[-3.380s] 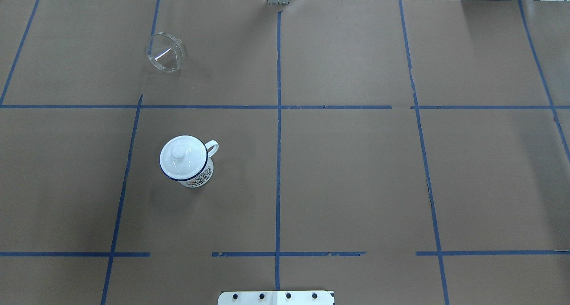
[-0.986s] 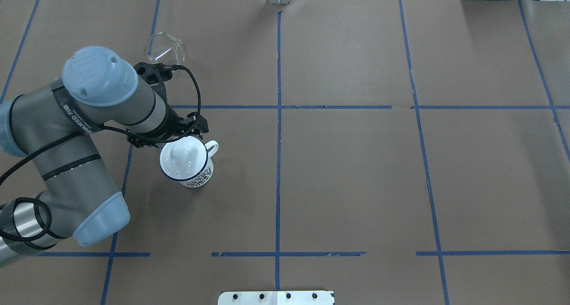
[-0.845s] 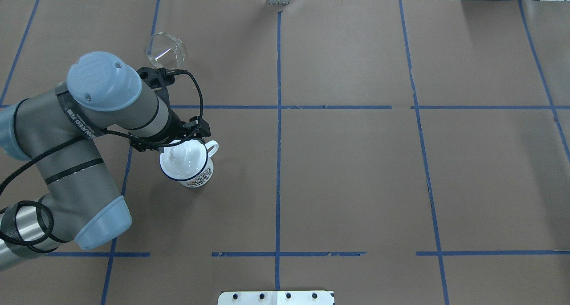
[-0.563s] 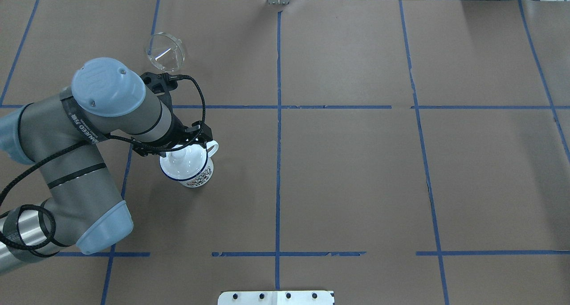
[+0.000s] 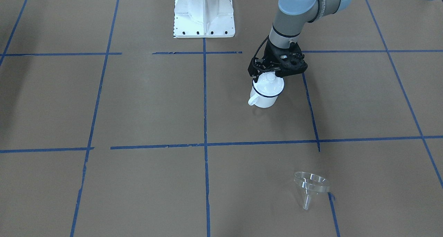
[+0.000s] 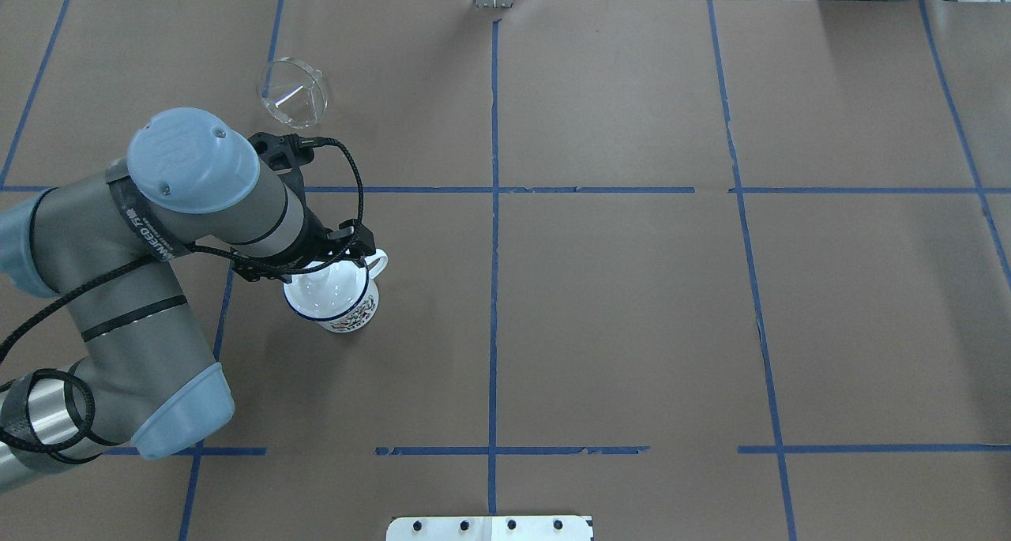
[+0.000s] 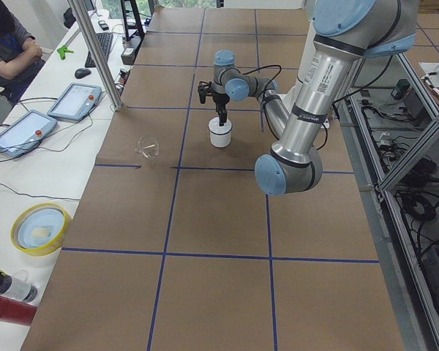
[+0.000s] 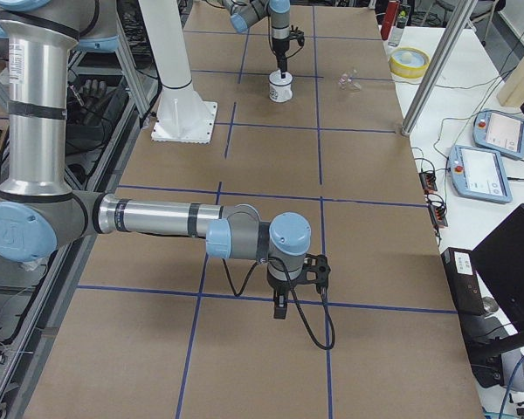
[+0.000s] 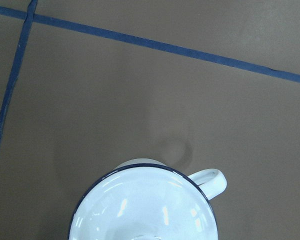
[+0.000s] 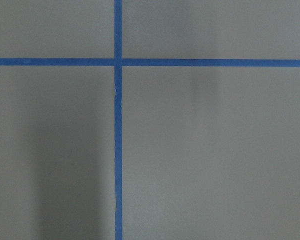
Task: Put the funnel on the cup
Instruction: 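Grasp the white lid's knob with the left gripper and lift it, then carry the lid nearer the robot and set it down beside the mug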
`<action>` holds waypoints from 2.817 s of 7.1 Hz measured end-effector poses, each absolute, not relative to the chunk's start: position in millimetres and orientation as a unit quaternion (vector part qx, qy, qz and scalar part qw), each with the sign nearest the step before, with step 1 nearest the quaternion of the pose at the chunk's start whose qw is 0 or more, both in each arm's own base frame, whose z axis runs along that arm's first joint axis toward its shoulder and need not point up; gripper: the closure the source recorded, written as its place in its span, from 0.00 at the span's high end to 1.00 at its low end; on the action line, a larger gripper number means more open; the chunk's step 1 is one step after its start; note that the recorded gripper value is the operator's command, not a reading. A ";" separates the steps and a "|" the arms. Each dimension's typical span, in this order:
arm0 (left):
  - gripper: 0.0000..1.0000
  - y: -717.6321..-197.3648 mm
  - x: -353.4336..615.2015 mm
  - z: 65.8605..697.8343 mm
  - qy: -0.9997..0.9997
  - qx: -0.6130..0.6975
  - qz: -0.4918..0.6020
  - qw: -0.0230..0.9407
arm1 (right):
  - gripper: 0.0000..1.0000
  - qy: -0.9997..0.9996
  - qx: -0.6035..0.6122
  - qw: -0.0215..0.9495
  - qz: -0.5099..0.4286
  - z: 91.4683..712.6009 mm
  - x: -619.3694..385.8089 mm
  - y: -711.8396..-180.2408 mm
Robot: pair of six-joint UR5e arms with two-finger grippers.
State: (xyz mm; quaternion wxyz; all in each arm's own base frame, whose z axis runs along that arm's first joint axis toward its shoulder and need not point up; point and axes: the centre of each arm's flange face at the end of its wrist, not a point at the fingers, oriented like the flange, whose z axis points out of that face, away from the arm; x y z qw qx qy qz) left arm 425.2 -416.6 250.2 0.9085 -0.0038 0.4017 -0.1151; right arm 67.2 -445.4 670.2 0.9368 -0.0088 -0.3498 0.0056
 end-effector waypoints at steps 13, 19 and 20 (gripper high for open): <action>0.00 -411.0 395.5 229.6 0.408 0.017 -0.121 0.905 | 1.00 -0.350 -0.009 0.937 0.006 670.0 67.2 -445.4; 0.00 -327.4 270.9 294.1 0.422 0.053 -0.060 0.903 | 1.00 -0.350 -0.009 0.937 0.006 670.7 67.1 -445.3; 0.00 -328.4 296.1 325.1 0.428 0.045 -0.055 0.901 | 1.00 -0.350 -0.009 0.937 0.006 670.7 67.1 -445.3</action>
